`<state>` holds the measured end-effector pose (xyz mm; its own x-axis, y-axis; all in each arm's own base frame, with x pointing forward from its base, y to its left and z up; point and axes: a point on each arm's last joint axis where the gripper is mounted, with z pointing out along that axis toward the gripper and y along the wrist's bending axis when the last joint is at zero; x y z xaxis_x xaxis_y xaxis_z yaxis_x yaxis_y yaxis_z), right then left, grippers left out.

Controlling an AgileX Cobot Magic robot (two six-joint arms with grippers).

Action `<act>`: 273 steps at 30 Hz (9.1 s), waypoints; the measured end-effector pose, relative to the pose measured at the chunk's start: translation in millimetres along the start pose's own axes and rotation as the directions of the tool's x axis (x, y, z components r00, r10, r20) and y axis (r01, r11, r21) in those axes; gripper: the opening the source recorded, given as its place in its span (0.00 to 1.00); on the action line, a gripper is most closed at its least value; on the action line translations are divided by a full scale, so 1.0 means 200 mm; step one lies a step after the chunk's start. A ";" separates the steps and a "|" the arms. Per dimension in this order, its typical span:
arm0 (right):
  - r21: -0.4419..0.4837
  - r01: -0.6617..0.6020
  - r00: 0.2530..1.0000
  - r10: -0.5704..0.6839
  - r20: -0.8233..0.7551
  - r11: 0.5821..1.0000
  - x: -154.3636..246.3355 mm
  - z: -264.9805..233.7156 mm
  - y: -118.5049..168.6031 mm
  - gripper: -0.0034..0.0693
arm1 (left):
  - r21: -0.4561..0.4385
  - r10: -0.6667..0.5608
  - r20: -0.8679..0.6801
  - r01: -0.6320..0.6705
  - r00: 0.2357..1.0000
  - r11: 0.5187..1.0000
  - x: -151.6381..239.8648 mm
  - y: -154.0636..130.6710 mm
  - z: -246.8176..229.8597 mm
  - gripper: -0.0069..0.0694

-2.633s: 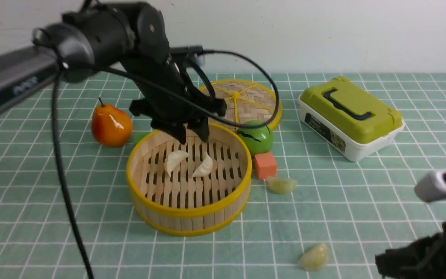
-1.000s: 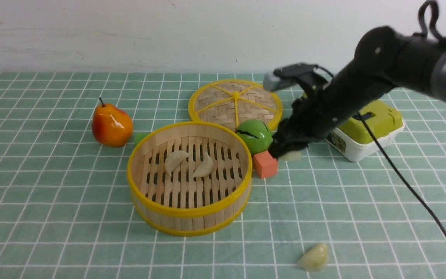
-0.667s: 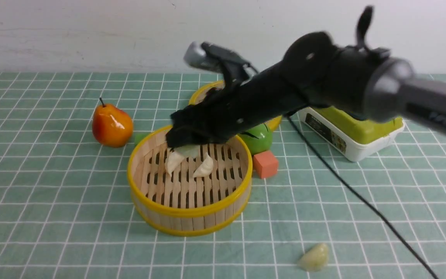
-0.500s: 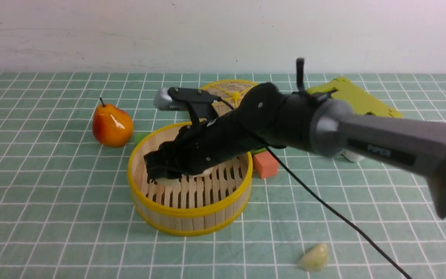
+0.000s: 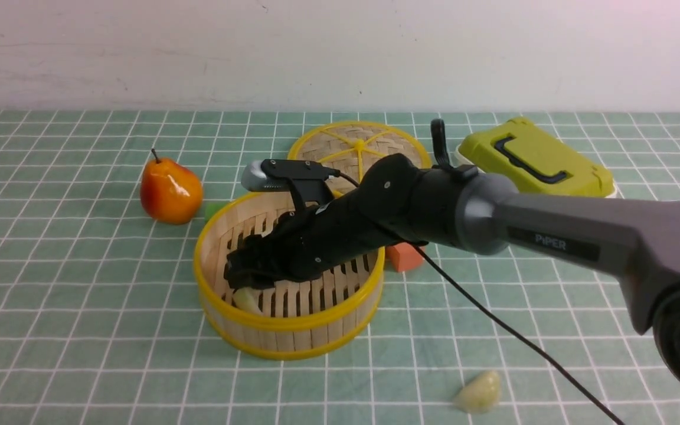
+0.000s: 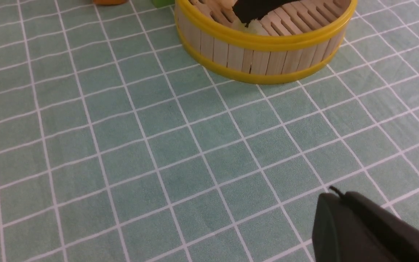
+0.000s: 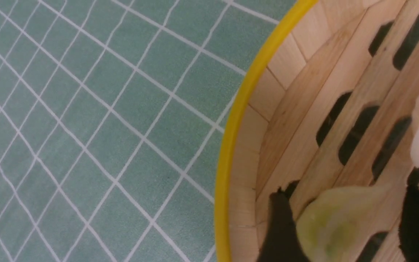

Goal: Put the dumplings into the steamer on the table with the blue tablecloth.

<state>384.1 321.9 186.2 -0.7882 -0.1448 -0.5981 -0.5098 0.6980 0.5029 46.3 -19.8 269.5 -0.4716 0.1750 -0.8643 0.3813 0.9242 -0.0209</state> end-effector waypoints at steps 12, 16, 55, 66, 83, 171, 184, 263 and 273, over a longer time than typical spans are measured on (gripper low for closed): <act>-0.060 -0.078 0.994 0.073 -0.086 0.995 -0.23 -0.67 -0.09 0.64 | 0.005 -0.005 0.001 0.005 1.000 1.000 0.00 0.00 0.00 0.09; 0.131 -0.063 0.972 0.090 -0.217 0.989 -0.09 -0.96 -0.11 0.59 | 0.027 -0.028 0.010 0.027 1.000 0.999 0.00 -0.01 0.00 0.09; 0.434 -0.294 0.944 0.330 -0.008 0.851 0.69 -0.72 -0.35 0.42 | 0.029 -0.036 0.096 0.033 0.995 0.999 0.01 -0.01 0.06 0.12; 0.454 -0.023 0.975 0.120 -0.187 0.891 0.63 -0.76 -0.31 0.12 | 0.029 -0.036 0.096 0.033 0.995 0.999 0.01 -0.01 0.06 0.14; 0.476 -0.109 0.964 0.210 -0.164 0.873 0.64 -0.69 -0.35 0.58 | 0.029 -0.036 0.096 0.033 0.995 0.999 0.01 -0.01 0.06 0.15; 0.360 0.142 0.696 -0.352 0.626 0.922 1.24 -1.76 -0.02 0.03 | 0.027 -0.033 0.107 0.030 0.994 0.999 0.01 -0.01 0.06 0.23; 0.445 -0.257 0.648 -0.189 0.738 0.858 1.52 -1.67 -0.26 0.04 | 0.027 -0.033 0.106 0.030 0.994 0.999 0.01 -0.01 0.06 0.25; 0.583 -0.315 0.760 -0.169 0.628 0.749 1.58 -1.66 -0.31 0.15 | 0.026 -0.036 0.215 0.031 0.976 0.999 0.16 0.00 0.05 0.36; 0.582 -0.315 0.759 -0.169 0.628 0.750 1.58 -1.66 -0.31 0.17 | -0.209 -0.071 0.404 0.168 0.912 0.963 0.32 0.08 0.21 0.18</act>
<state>52.0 0.6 173.1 -0.2961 0.2129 -0.9311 0.0669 0.9771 0.2022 54.5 -7.4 192.4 -0.1362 -0.0434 -0.9897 0.1215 0.9908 -0.0602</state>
